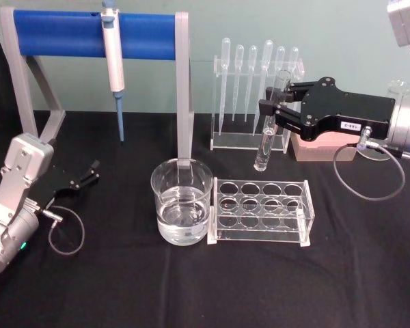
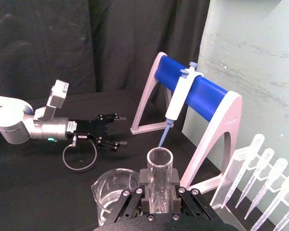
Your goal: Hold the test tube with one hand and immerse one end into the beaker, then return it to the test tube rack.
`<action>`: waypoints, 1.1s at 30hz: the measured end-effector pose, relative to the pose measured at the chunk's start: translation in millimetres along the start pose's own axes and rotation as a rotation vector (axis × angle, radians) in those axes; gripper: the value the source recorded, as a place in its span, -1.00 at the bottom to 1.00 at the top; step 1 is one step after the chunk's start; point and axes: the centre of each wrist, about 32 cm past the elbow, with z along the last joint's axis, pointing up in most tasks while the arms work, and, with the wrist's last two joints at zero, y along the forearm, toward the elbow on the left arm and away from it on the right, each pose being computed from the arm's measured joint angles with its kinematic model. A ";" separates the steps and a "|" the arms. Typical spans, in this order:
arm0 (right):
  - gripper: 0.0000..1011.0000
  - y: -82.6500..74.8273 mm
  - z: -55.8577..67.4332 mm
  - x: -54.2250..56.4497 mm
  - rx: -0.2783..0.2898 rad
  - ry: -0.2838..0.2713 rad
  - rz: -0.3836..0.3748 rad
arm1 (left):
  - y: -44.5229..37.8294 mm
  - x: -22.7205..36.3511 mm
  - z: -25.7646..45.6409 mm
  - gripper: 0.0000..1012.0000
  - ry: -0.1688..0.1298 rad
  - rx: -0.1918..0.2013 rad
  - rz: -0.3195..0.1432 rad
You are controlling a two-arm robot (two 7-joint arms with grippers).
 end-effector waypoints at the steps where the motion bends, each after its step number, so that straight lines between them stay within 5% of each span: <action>1: -0.54 0.0 0.0 0.0 0.000 0.000 0.000 | 0.0 0.0 0.0 0.98 0.000 0.000 0.000; 33: -0.54 0.0 0.0 0.0 0.000 0.000 0.000 | 0.0 0.0 0.0 0.98 0.000 0.000 0.000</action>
